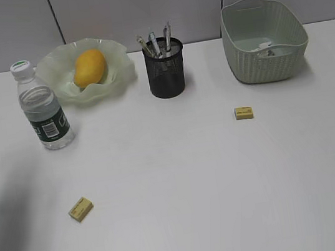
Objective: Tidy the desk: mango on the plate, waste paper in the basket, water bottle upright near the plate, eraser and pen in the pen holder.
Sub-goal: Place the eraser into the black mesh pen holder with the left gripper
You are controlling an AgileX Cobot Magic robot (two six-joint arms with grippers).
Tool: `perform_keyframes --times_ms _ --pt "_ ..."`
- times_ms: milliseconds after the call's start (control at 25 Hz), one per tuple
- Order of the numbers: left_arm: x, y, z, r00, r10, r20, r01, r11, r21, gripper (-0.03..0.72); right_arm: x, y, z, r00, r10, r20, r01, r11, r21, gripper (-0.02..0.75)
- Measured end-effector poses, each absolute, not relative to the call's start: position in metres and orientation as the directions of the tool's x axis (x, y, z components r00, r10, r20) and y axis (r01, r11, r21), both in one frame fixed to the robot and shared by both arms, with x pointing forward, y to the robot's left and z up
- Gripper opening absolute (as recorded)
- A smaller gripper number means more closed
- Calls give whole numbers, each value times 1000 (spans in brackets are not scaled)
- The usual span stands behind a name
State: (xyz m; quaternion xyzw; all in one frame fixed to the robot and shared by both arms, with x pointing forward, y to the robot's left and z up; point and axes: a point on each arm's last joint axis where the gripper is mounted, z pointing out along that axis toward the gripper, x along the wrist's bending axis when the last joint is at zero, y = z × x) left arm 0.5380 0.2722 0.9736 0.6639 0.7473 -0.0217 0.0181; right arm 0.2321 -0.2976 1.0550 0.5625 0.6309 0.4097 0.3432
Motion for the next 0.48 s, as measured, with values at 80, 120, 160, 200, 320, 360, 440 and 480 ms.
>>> perform_keyframes --times_ms 80,120,160,200,320,360,440,480 --pt "529 269 987 -96 994 -59 995 96 0 298 232 -298 1055 -132 991 28 428 32 903 545" --pt "524 266 994 -82 995 -59 997 82 -5 298 232 -298 1055 -132 991 28 428 32 903 545" --pt "520 264 1000 -70 996 -60 998 70 0 298 232 -298 1055 -132 991 28 428 32 903 545" --pt "516 260 1007 -53 997 -61 999 54 5 298 232 -298 1055 -132 991 28 428 32 903 545" --pt "504 248 1022 4 998 -66 1000 -2 23 298 232 -298 1055 -132 991 28 428 32 903 545" --pt "501 243 1025 20 997 -70 999 -18 36 298 232 -298 1055 -132 991 28 428 32 903 545" --pt "497 233 1030 55 995 -87 997 -50 60 298 232 -298 1055 -132 991 28 428 32 903 545" --pt "497 227 1031 68 993 -102 996 -61 70 298 232 -298 1055 -132 991 28 428 32 903 545"
